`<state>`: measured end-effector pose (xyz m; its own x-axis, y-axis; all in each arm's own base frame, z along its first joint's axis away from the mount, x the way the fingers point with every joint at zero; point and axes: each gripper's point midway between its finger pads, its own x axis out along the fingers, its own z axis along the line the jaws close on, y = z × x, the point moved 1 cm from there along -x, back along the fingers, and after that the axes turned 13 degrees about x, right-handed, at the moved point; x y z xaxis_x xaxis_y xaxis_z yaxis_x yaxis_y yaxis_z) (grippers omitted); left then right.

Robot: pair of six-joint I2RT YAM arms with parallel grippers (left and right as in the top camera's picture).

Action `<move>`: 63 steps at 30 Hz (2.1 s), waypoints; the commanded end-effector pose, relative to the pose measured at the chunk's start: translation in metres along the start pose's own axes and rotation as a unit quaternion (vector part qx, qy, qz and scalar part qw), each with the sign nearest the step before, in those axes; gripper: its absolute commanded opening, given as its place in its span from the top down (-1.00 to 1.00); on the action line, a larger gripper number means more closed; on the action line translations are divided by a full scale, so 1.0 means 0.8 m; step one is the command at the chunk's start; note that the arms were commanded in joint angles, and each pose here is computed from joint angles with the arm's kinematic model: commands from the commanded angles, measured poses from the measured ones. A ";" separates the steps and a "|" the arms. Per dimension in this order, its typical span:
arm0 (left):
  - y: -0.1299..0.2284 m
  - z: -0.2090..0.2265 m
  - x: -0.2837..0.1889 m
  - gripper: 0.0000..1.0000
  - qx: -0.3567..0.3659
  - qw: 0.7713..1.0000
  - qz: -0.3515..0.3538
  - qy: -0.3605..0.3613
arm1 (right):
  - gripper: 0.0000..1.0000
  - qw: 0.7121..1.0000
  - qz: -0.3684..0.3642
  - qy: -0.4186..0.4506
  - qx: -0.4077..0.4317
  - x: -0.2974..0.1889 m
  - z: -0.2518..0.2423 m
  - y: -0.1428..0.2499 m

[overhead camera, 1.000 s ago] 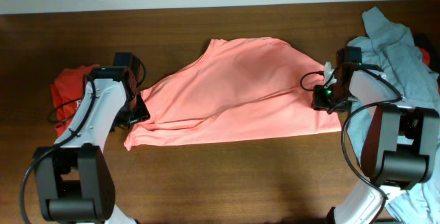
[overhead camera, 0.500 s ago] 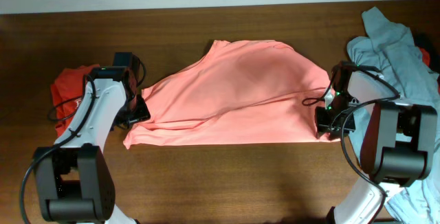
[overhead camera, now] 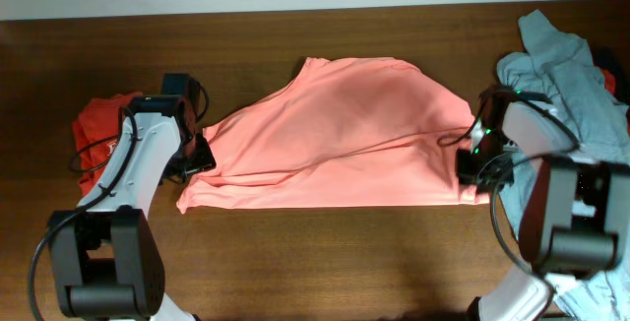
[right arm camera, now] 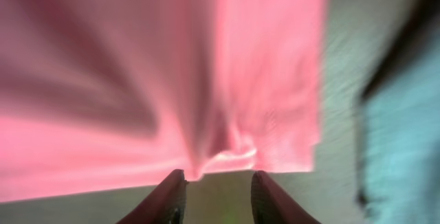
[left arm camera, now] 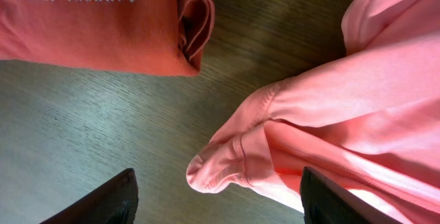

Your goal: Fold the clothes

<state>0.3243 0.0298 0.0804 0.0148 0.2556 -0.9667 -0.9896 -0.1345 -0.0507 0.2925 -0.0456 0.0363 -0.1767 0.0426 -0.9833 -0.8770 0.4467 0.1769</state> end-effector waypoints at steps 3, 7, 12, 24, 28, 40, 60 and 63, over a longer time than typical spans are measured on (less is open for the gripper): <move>-0.007 0.001 -0.006 -0.50 0.002 1.000 -0.012 0.006 | 0.10 0.981 -0.186 -0.062 0.000 -0.082 0.026 -0.078; -0.007 0.001 -0.006 -0.50 0.002 1.000 -0.011 0.006 | 0.10 0.975 -0.209 -0.077 -0.002 -0.071 0.038 -0.105; -0.007 0.001 -0.006 -0.53 0.002 1.000 -0.011 0.006 | 0.09 0.978 -0.194 -0.077 -0.003 -0.038 0.044 -0.121; -0.007 0.001 -0.006 -0.52 0.002 1.000 -0.011 0.006 | -0.10 0.987 -0.151 -0.062 -0.001 0.014 0.043 -0.122; -0.006 0.001 -0.006 -0.52 0.002 1.000 -0.011 0.006 | 0.50 0.989 -0.134 -0.054 -0.013 0.020 0.039 -0.112; -0.005 0.002 -0.006 -0.53 0.003 1.000 -0.008 0.005 | 0.92 0.998 -0.052 0.030 0.008 0.030 -0.002 -0.061; -0.069 -0.002 -0.056 -0.69 0.103 0.989 -0.104 0.022 | -0.08 0.994 -0.079 0.048 0.049 -0.044 -0.015 -0.052; -0.098 -0.021 -0.078 -0.74 0.152 0.974 -0.158 0.062 | -0.10 0.992 -0.111 0.038 0.040 -0.082 -0.012 -0.059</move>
<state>0.3805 0.0229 0.1202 0.2251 0.2180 -0.9496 -0.9742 0.0654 -0.2159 0.3184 -0.0714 0.0445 -0.1629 -0.0907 -0.9825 -0.8509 0.5170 0.0934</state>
